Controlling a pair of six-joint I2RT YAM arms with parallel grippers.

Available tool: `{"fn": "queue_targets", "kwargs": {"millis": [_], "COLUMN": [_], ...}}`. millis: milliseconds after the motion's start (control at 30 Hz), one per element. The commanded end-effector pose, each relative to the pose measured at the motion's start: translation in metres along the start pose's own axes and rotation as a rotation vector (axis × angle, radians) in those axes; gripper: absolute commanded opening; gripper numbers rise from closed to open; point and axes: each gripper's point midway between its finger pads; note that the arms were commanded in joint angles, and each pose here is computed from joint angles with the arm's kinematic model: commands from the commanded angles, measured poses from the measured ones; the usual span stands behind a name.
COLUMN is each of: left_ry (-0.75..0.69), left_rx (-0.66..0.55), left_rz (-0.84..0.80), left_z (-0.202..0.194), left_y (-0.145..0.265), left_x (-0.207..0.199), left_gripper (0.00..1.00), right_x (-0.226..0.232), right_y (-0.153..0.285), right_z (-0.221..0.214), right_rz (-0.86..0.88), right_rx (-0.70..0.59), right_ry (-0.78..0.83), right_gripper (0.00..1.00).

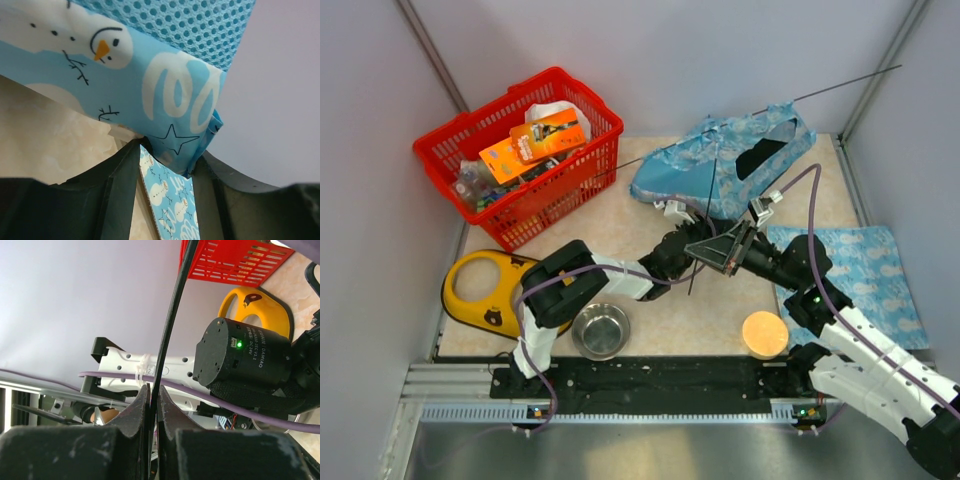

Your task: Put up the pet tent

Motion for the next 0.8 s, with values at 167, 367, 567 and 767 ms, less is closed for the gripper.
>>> {"fn": "queue_targets", "kwargs": {"millis": [167, 367, 567, 767], "left_ry": [-0.002, -0.020, -0.034, -0.055], "left_rx": [-0.095, -0.121, -0.083, -0.011], "left_rz": [-0.093, -0.127, -0.188, -0.213], "left_z": [0.023, 0.029, 0.027, 0.019], "left_y": [-0.007, 0.001, 0.018, 0.044], "left_x": [-0.027, -0.030, -0.035, -0.032], "left_gripper": [0.19, 0.00, 0.00, 0.00], "right_x": [0.022, 0.018, 0.020, 0.021], "right_y": [0.002, 0.004, 0.011, 0.011], "right_z": [0.012, 0.012, 0.021, 0.035], "right_rz": [0.083, 0.066, 0.065, 0.075], "right_rx": [-0.074, -0.081, -0.142, -0.227], "right_ry": [0.092, 0.106, 0.212, 0.321], "right_gripper": [0.00, 0.00, 0.00, 0.00]}}
Point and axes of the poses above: each gripper's point midway between its finger pads, its own y axis back along the fingers, its own x axis along the line the jaws close on, z = x × y, and after that the axes turned 9 degrees about -y, right-handed
